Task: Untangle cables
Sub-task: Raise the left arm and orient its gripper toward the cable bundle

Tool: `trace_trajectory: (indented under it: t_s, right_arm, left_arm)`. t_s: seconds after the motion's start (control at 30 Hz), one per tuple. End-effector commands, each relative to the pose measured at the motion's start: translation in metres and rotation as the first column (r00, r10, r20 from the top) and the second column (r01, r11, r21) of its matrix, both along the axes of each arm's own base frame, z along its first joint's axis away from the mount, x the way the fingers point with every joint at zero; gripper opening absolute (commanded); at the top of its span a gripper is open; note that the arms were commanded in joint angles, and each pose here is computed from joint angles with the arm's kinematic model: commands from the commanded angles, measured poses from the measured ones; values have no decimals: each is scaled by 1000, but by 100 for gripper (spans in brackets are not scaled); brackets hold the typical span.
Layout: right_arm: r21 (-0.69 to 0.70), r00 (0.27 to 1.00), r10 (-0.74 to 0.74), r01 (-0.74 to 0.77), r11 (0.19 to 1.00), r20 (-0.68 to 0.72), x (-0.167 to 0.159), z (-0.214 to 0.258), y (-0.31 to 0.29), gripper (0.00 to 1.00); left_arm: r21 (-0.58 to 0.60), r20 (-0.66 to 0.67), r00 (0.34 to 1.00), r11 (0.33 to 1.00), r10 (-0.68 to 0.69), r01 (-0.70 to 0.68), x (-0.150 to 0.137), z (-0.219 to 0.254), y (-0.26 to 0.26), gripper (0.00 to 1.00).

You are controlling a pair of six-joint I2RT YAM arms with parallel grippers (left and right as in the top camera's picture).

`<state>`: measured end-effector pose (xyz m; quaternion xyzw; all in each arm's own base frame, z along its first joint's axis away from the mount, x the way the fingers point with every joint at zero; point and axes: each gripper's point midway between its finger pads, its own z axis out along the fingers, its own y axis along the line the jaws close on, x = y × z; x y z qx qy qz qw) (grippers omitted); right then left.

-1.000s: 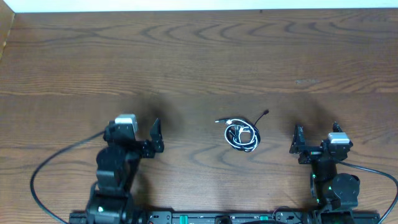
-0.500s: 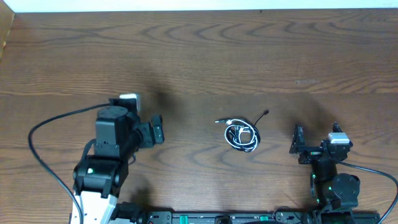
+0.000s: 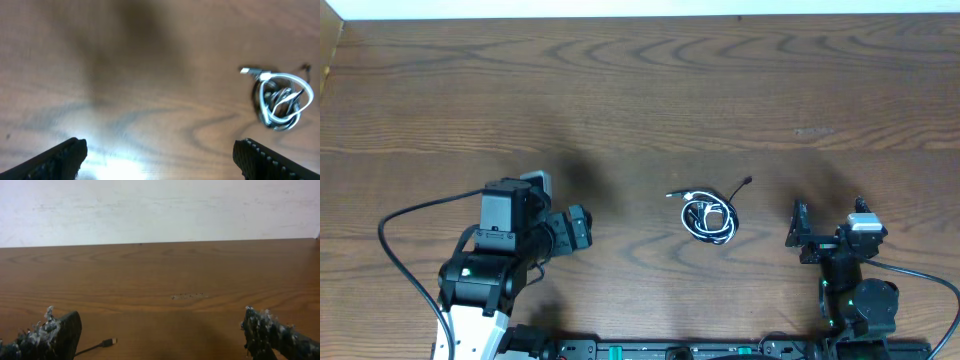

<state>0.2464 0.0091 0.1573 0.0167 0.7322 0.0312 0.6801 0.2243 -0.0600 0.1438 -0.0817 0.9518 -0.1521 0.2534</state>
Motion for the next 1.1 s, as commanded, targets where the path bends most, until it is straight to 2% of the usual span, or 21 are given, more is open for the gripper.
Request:
trace_trajectory:
  t_s: [0.0,0.53,0.77,1.07]
  right_arm:
    - [9,1000,-5,5,1000,0,0,0,-1,99]
    - [9,1000,-5,5,1000,0,0,0,-1,99]
    - [9,1000,-5,5,1000,0,0,0,-1,99]
    - [9,1000,-5,5,1000,1,0,0,-1,99]
  left_arm:
    - [-24,70,998,1000,-5,7,11,16,-5,98]
    - [66,57,998,998,-12,8,17,38,7,98]
    - [62,91,996,998,-12,6,25,50,6,98]
    - [68,54,998,998,-12,8,17,45,7,98]
